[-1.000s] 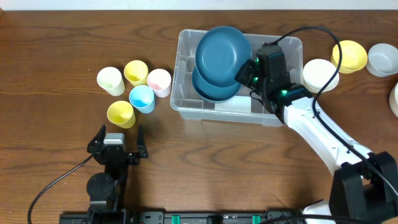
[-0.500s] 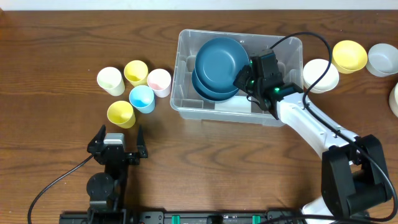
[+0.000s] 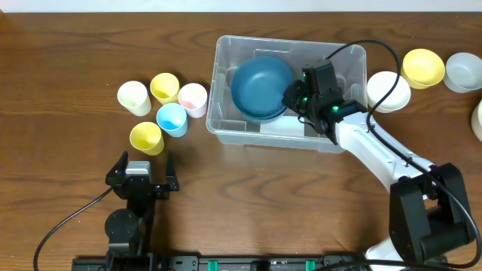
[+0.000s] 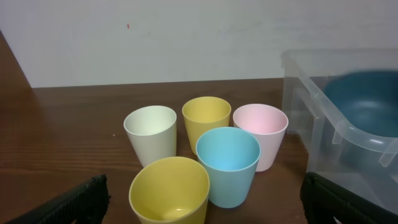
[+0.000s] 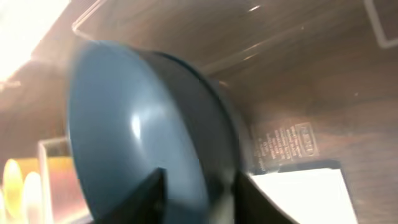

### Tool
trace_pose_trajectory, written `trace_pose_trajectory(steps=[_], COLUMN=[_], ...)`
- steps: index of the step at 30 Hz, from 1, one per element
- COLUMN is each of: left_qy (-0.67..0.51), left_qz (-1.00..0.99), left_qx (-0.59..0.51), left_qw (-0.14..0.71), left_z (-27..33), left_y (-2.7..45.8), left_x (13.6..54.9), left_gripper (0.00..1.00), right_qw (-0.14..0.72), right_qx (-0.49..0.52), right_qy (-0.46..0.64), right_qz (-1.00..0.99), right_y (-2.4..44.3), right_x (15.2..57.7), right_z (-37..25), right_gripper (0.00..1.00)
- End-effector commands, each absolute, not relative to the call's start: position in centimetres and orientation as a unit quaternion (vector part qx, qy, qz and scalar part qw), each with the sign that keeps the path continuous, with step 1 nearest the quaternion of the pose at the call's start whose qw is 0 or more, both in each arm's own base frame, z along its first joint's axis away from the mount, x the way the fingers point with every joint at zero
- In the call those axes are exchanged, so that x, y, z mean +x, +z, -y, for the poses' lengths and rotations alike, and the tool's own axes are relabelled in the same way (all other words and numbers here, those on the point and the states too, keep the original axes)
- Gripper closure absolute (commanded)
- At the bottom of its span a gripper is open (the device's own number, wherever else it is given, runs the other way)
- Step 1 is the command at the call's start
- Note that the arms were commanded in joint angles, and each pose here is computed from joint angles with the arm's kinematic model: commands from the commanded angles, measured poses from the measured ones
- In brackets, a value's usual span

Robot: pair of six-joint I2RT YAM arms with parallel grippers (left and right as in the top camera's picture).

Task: Pack container
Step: 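Open the right gripper and raise it out of the bin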

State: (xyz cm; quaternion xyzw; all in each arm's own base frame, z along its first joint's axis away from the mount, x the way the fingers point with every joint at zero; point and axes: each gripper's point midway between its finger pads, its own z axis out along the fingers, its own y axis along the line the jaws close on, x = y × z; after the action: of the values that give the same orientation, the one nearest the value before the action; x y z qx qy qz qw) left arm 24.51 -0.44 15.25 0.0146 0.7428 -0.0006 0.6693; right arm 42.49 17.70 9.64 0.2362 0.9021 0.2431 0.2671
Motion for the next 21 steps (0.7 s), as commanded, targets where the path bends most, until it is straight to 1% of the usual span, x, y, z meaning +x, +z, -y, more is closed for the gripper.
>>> trace_pose_trajectory(steps=[1, 2, 4, 5, 7, 10, 15, 18, 21], left_qy=[0.0, 0.0, 0.0, 0.0, 0.0, 0.0, 0.0, 0.0, 0.0], left_qz=[-0.758, -0.758, -0.758, -0.758, -0.758, -0.758, -0.758, -0.758, -0.758], left_qx=[0.023, 0.023, 0.023, 0.023, 0.023, 0.023, 0.023, 0.023, 0.023], left_qw=[0.652, 0.652, 0.652, 0.652, 0.652, 0.652, 0.652, 0.652, 0.652], left_z=[0.6, 0.6, 0.6, 0.6, 0.6, 0.6, 0.6, 0.6, 0.6], left_y=[13.8, 13.8, 13.8, 13.8, 13.8, 13.8, 13.8, 13.8, 13.8], left_x=[24.4, 24.4, 24.4, 24.4, 24.4, 24.4, 24.4, 24.4, 24.4], left_gripper=[0.02, 0.02, 0.02, 0.02, 0.02, 0.02, 0.02, 0.02, 0.02], right_qw=[0.274, 0.274, 0.274, 0.274, 0.28, 0.298, 0.346, 0.376, 0.404], right_qx=[0.228, 0.228, 0.228, 0.228, 0.221, 0.197, 0.15, 0.157, 0.205], right_qy=[0.256, 0.257, 0.257, 0.257, 0.258, 0.258, 0.252, 0.218, 0.144], right_qz=[-0.898, -0.898, -0.898, -0.898, -0.898, -0.898, -0.891, -0.887, -0.88], right_y=[10.8, 10.8, 10.8, 10.8, 11.0, 12.2, 17.7, 21.7, 25.2], right_x=[43.0, 43.0, 43.0, 43.0, 43.2, 43.7, 45.0, 45.6, 45.7], right_z=[-18.7, -18.7, -18.7, -18.7, -18.8, -19.0, -18.7, -16.1, -10.9], right_gripper=[0.42, 0.34, 0.25, 0.22, 0.19, 0.18, 0.11, 0.05, 0.01])
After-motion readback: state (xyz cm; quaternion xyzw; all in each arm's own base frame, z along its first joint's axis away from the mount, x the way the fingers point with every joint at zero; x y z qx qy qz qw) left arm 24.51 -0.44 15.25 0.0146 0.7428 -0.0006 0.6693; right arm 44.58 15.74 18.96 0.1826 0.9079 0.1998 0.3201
